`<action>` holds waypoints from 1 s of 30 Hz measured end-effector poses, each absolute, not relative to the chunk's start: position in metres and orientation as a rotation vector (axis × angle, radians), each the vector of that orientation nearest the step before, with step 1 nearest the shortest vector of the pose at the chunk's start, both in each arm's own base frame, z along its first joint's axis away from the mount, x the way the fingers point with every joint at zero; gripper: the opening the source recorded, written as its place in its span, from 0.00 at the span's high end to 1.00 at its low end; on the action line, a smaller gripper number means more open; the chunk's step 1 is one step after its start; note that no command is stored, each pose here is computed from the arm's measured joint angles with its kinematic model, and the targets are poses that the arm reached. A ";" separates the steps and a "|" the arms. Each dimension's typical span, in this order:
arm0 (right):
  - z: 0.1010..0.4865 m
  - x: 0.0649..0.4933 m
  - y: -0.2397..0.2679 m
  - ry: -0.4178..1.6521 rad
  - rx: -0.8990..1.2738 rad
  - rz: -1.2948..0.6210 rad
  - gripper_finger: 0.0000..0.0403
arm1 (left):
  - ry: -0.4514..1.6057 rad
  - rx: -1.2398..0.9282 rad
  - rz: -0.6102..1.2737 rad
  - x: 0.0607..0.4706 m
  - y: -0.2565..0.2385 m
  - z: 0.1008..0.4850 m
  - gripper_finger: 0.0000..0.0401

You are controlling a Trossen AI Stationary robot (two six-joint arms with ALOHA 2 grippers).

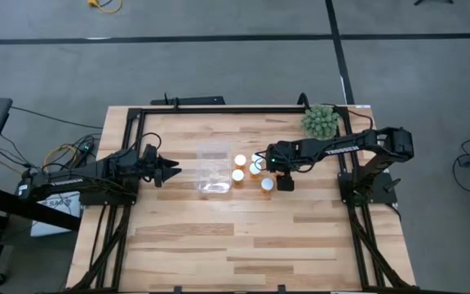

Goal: Pick and place pill bottles into a basket
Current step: Put the orange pill bottle into the transparent container

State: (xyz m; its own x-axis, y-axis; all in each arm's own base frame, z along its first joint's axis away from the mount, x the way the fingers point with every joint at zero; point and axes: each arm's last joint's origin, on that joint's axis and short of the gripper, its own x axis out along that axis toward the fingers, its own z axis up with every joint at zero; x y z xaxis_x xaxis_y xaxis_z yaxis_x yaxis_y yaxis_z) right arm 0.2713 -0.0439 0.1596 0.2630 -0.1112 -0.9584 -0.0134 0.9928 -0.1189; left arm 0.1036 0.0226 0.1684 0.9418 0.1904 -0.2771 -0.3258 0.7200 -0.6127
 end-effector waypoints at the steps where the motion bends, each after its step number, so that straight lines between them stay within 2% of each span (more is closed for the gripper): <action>1: 0.160 0.271 -0.044 1.304 -0.110 -0.065 0.35 | 0.200 -0.713 0.287 0.104 0.023 0.168 0.38; 13: 0.160 0.271 -0.044 1.309 -0.110 -0.065 0.52 | 0.201 -0.712 0.287 0.104 0.023 0.168 0.38; 17: 0.159 0.269 -0.044 1.327 -0.108 -0.062 0.53 | 0.201 -0.712 0.287 0.104 0.023 0.168 0.38; 23: 0.159 0.266 -0.043 1.362 -0.104 -0.058 0.47 | 0.200 -0.712 0.287 0.104 0.023 0.168 0.38; 30: 0.175 0.273 -0.044 1.362 -0.126 -0.039 0.53 | 0.200 -0.712 0.287 0.104 0.023 0.168 0.38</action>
State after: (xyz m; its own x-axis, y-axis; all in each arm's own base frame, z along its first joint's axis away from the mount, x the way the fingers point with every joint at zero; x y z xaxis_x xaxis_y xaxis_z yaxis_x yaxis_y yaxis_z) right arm 0.2734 -0.0442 0.1749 0.2081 -0.1010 -0.9729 -0.0453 0.9926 -0.1127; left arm 0.1036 0.0226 0.1684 0.9418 0.1903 -0.2772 -0.3258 0.7201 -0.6126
